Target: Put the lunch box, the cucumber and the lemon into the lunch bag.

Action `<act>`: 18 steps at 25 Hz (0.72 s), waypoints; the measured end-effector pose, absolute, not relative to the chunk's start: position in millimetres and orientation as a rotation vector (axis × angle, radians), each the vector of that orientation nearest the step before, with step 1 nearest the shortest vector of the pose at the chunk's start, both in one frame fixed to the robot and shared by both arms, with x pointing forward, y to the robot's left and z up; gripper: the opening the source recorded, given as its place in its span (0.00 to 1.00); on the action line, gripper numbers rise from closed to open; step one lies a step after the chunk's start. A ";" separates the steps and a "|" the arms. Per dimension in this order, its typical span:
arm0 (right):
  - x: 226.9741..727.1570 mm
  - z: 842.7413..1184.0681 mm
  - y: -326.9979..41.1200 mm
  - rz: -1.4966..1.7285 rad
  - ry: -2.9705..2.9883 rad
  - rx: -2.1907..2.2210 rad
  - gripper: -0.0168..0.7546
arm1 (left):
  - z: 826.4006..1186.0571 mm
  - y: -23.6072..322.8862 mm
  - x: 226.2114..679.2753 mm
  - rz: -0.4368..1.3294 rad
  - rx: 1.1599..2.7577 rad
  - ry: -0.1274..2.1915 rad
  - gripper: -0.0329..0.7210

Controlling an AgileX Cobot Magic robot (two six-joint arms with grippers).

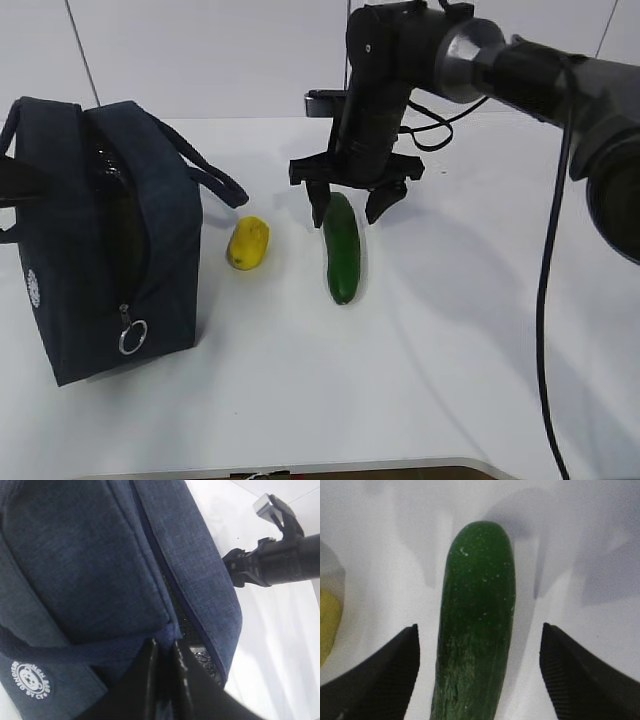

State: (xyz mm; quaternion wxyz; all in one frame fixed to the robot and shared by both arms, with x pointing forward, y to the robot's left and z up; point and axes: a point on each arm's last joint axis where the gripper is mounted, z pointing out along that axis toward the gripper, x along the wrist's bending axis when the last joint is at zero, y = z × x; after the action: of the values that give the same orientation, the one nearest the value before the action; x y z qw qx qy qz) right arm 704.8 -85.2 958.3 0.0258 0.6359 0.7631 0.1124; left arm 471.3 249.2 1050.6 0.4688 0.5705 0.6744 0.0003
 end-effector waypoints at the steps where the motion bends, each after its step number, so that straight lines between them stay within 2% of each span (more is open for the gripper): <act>1: 704.7 957.3 -84.8 0.348 2.362 1.970 0.78 | 1050.5 248.9 470.9 -0.005 1.402 1.652 0.05; 18: 706.1 940.5 -83.1 0.316 2.378 1.991 0.77 | 1050.4 248.1 470.1 -0.019 1.408 1.649 0.05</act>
State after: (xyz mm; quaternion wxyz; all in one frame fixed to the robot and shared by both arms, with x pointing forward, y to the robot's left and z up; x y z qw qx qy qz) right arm 706.1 -83.1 940.5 0.0118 0.6386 0.7627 0.1015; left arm 470.1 248.1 1050.4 0.4675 0.5741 0.6722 -0.0076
